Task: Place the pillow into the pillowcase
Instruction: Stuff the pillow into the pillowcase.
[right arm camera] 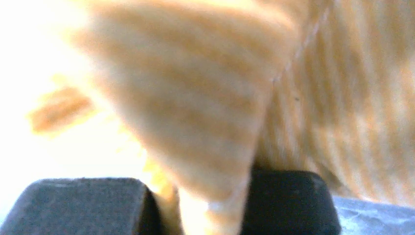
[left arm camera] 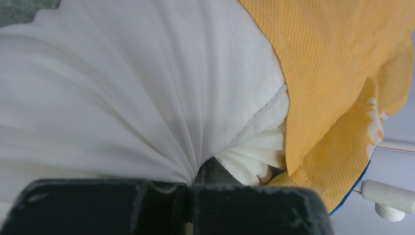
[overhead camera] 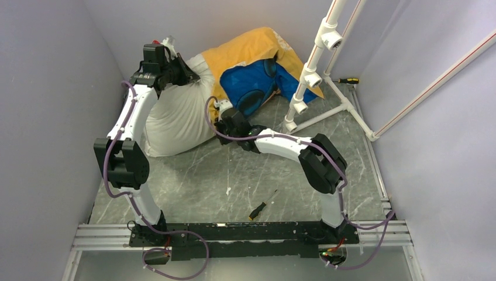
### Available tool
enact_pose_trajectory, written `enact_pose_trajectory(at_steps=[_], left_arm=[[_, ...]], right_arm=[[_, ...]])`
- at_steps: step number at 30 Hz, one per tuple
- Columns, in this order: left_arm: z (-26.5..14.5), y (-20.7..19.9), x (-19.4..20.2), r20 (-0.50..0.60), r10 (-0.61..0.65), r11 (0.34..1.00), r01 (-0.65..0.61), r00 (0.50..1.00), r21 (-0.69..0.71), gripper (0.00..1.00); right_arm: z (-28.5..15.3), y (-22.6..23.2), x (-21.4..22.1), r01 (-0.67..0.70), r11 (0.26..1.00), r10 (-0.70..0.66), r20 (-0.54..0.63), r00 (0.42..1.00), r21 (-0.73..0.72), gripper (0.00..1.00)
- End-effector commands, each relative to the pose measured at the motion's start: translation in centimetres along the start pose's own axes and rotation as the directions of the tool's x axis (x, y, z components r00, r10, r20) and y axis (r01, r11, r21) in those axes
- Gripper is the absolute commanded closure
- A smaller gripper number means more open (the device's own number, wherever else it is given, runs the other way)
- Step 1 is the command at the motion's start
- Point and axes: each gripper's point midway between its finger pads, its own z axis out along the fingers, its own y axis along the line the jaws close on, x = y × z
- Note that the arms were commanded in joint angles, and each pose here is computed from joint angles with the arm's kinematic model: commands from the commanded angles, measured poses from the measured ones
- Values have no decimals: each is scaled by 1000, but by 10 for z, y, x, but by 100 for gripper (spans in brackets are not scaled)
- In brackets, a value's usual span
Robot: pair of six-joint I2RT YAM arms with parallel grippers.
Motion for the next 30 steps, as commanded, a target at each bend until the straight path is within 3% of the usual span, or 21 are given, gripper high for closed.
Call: enact_pose_trajectory(at_steps=[1, 2, 4, 6, 12, 16, 21, 27, 30], left_arm=[[-11, 0, -21, 57, 31, 999, -29, 998, -38, 99], [-14, 1, -22, 60, 42, 998, -39, 997, -56, 93], [-24, 8, -28, 67, 75, 990, -66, 995, -128, 60], [-41, 22, -38, 83, 114, 964, -90, 990, -250, 37], [-129, 39, -71, 140, 326, 818, -205, 935, -538, 2], [-175, 59, -62, 112, 348, 744, -201, 931, -637, 1], [-209, 113, -31, 159, 163, 739, -14, 974, -673, 1], [-196, 166, -20, 169, 21, 742, 98, 985, -663, 1], [-169, 189, -21, 109, -28, 798, 87, 994, -596, 1]], right_arm=[[-56, 49, -103, -12, 977, 53, 191, 980, -211, 100], [-69, 59, -116, -7, 966, 58, 193, 979, -257, 100], [-94, 77, -144, -9, 941, 85, 211, 974, -338, 100], [-116, 91, -170, -44, 902, 146, 207, 967, -430, 100], [-158, 97, -222, -195, 740, 348, 118, 930, -644, 100], [-163, 79, -237, -254, 718, 399, 84, 913, -649, 100], [-142, 62, -237, -314, 709, 414, 12, 910, -632, 100], [-125, 58, -232, -362, 696, 416, -63, 907, -620, 100], [-119, 56, -226, -385, 696, 415, -98, 905, -607, 100]])
